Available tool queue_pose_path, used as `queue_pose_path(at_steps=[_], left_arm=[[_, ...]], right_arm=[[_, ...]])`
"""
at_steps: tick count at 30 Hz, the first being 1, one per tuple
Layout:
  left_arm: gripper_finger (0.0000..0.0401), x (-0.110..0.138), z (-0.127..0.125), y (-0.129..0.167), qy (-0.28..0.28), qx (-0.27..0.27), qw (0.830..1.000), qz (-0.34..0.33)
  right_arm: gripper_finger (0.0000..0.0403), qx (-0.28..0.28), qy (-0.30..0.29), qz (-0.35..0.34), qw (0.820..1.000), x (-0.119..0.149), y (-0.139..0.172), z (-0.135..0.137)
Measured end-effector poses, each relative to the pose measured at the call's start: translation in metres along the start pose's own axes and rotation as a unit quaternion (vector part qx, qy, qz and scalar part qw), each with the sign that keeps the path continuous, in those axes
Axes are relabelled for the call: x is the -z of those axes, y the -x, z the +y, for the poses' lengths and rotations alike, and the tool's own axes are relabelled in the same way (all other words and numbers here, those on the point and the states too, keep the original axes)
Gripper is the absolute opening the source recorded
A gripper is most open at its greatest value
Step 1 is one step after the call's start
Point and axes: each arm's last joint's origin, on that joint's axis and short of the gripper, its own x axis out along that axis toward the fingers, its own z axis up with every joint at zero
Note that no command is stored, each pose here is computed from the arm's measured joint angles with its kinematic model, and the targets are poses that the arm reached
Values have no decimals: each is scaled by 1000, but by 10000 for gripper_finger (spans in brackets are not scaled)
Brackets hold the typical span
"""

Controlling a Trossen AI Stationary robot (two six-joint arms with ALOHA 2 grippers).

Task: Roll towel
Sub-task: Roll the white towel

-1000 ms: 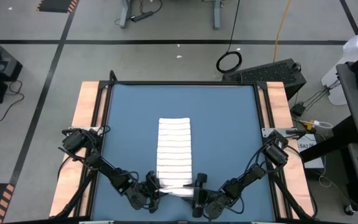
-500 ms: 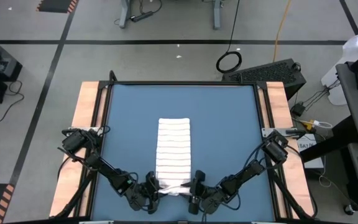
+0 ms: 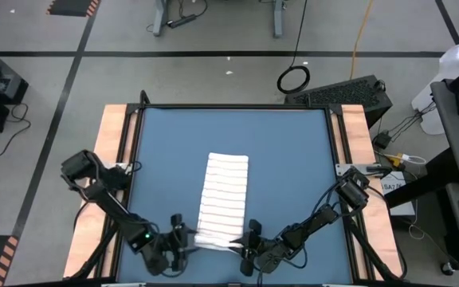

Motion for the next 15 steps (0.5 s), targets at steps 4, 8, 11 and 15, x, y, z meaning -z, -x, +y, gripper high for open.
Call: queue_pose_path(at_steps=[4, 8, 11, 15], left_arm=[[290, 3, -12, 6, -68, -17, 996, -63], [293, 10, -24, -2, -145, -9, 985, -93], [293, 14, -30, -11, -187, -6, 976, -113], [293, 20, -27, -22, -240, -35, 964, -111]], right_arm=[[58, -11, -10, -9, 1000, -2, 0, 2], [53, -17, -17, -12, 1000, -4, -1, 2], [52, -18, -25, -16, 999, -6, -3, 0], [52, -28, -36, -10, 999, -9, -5, -1]])
